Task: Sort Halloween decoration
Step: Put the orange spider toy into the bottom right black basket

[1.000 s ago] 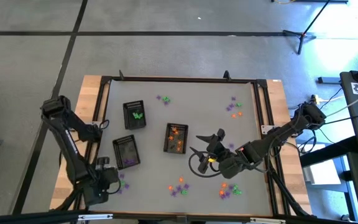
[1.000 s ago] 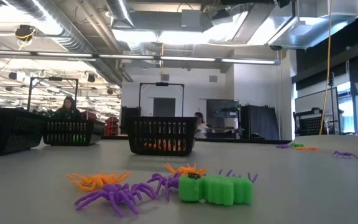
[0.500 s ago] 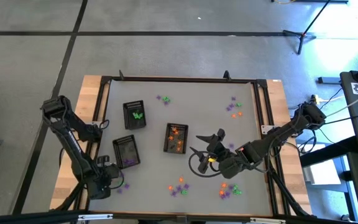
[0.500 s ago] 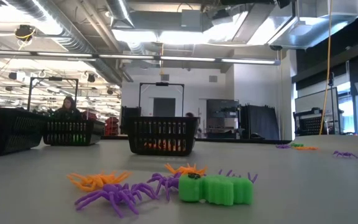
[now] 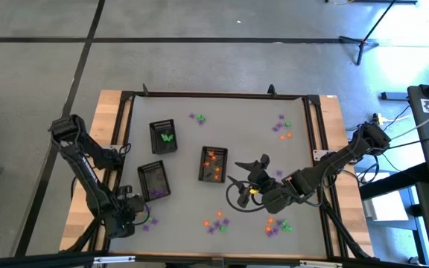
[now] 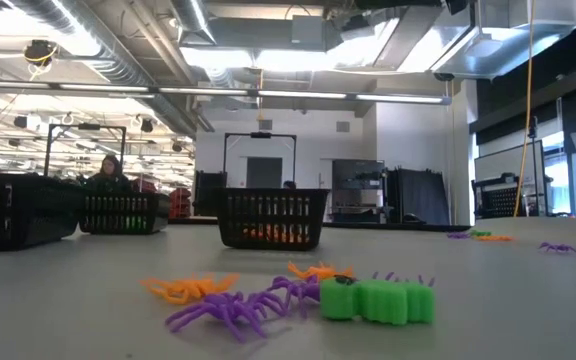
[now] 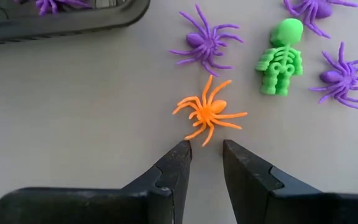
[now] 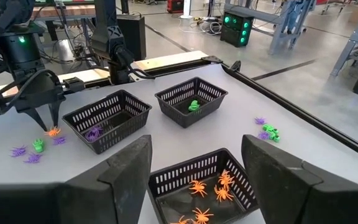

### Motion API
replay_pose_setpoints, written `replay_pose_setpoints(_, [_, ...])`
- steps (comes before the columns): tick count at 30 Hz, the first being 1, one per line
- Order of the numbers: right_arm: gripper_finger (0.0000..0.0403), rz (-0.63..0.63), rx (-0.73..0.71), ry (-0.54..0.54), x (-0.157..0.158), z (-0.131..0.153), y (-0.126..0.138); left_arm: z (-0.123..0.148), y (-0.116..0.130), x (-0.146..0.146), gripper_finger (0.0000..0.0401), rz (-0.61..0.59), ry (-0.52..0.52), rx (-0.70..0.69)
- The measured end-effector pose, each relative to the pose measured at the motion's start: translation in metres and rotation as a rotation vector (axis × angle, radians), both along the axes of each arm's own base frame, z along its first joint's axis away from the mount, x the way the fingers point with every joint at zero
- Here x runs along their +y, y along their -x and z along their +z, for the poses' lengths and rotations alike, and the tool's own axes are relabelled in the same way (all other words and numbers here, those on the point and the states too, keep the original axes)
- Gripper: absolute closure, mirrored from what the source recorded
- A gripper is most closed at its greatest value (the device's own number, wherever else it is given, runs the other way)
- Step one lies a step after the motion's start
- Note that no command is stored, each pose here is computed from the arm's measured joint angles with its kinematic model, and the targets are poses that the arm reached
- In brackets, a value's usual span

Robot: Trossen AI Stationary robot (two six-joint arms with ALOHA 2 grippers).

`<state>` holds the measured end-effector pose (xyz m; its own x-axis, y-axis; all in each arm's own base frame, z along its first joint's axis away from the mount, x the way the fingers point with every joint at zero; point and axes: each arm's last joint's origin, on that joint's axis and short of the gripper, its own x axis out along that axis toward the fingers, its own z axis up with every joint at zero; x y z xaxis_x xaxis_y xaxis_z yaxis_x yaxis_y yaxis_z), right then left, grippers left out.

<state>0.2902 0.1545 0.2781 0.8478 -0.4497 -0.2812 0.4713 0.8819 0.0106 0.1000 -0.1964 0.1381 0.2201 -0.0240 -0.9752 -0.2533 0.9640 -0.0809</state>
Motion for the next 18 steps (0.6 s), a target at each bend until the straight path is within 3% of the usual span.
replay_pose_setpoints(11, [0.0157, 0.0, 0.0, 0.0, 0.0, 0.0, 0.0, -0.0001, -0.0011, -0.001, 0.0316, -0.027, -0.002, -0.027])
replay_pose_setpoints(18, [0.0157, 0.0, 0.001, 0.001, 0.0, -0.0001, 0.0, 0.0001, -0.0023, -0.0035, 0.0382, -0.049, 0.02, -0.038])
